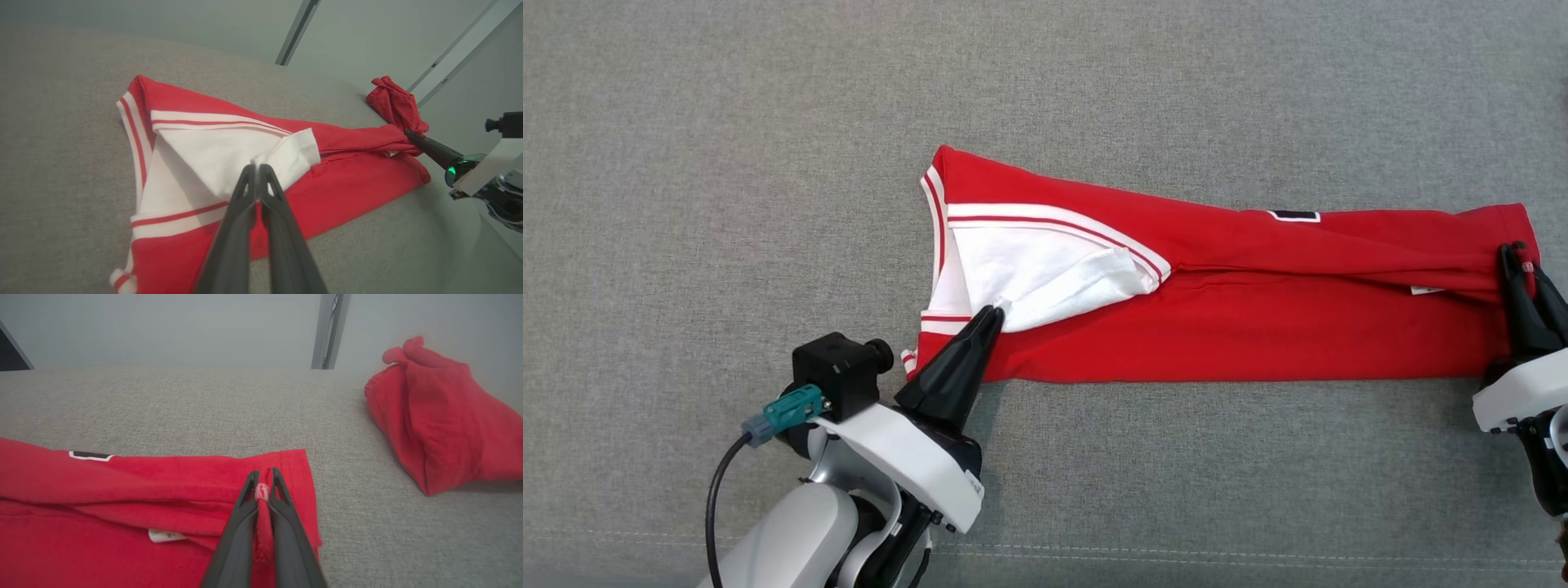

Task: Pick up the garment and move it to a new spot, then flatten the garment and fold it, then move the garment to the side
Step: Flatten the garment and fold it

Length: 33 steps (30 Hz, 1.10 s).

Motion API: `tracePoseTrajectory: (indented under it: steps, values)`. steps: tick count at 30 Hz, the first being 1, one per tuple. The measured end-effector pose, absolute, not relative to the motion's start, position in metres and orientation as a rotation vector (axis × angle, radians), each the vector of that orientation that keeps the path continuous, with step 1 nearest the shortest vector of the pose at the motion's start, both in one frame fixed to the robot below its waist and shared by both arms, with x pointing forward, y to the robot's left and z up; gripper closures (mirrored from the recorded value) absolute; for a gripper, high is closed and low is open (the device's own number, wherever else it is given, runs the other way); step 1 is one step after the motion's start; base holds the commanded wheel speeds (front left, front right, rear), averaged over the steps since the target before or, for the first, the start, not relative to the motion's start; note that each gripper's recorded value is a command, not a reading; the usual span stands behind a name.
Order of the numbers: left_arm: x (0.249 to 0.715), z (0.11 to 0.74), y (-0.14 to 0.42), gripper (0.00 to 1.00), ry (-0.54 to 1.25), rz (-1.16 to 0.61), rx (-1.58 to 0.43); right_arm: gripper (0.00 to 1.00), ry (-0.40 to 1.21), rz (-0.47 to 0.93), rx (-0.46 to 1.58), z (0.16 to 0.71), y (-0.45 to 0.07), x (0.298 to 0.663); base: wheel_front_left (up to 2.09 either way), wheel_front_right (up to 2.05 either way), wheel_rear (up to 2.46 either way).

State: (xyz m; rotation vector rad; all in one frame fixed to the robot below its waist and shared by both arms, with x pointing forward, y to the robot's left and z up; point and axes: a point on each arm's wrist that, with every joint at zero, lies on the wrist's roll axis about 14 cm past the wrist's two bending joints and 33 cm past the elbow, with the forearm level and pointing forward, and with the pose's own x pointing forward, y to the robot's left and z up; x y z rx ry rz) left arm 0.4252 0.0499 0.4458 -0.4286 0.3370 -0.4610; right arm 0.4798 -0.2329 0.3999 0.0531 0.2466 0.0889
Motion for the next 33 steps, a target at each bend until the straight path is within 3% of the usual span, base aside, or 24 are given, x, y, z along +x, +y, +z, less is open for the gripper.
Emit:
tracePoseTrajectory:
  steps: [3, 5, 7, 8, 9, 10, 11, 13, 14, 15, 33]
  values:
    - [0.420, 0.440, 0.048, 1.00, 0.370, -0.466, -0.421, 0.96, 0.257, 0.083, 0.056, 0.397, -0.233, 0.478, 0.00, 0.00, 0.00]
    - [0.417, 0.435, 0.048, 1.00, 0.388, -0.463, -0.415, 0.78, 0.268, 0.076, 0.058, 0.394, -0.234, 0.475, 0.00, 0.00, 0.00]
    - [0.415, 0.431, 0.048, 1.00, 0.405, -0.464, -0.406, 0.53, 0.282, 0.072, 0.055, 0.390, -0.234, 0.472, 0.00, 0.00, 0.00]
    - [0.414, 0.429, 0.048, 1.00, 0.409, -0.463, -0.403, 0.23, 0.289, 0.070, 0.058, 0.388, -0.234, 0.471, 0.00, 0.00, 0.00]
    - [0.413, 0.427, 0.049, 0.77, 0.417, -0.458, -0.396, 0.00, 0.289, 0.067, 0.062, 0.389, -0.233, 0.470, 0.00, 0.00, 0.00]
    - [0.412, 0.425, 0.050, 0.67, 0.423, -0.454, -0.391, 0.00, 0.284, 0.066, 0.064, 0.391, -0.233, 0.471, 0.00, 0.00, 0.00]
    - [0.412, 0.423, 0.051, 0.67, 0.428, -0.451, -0.385, 0.00, 0.274, 0.063, 0.069, 0.395, -0.233, 0.472, 0.00, 0.00, 0.00]
    - [0.411, 0.421, 0.052, 0.52, 0.434, -0.444, -0.378, 0.00, 0.246, 0.064, 0.067, 0.404, -0.232, 0.474, 0.00, 0.00, 0.00]
    - [0.410, 0.420, 0.052, 0.18, 0.437, -0.441, -0.375, 0.00, 0.229, 0.065, 0.064, 0.410, -0.231, 0.475, 0.00, 0.00, 0.00]
    - [0.410, 0.421, 0.053, 0.00, 0.431, -0.433, -0.374, 0.00, 0.210, 0.067, 0.061, 0.416, -0.230, 0.476, 0.00, 0.00, 0.00]
    - [0.426, 0.489, 0.111, 0.00, 0.040, -0.146, -0.284, 0.00, 0.003, 0.101, 0.176, 0.485, -0.193, 0.447, 0.00, 0.00, 0.00]
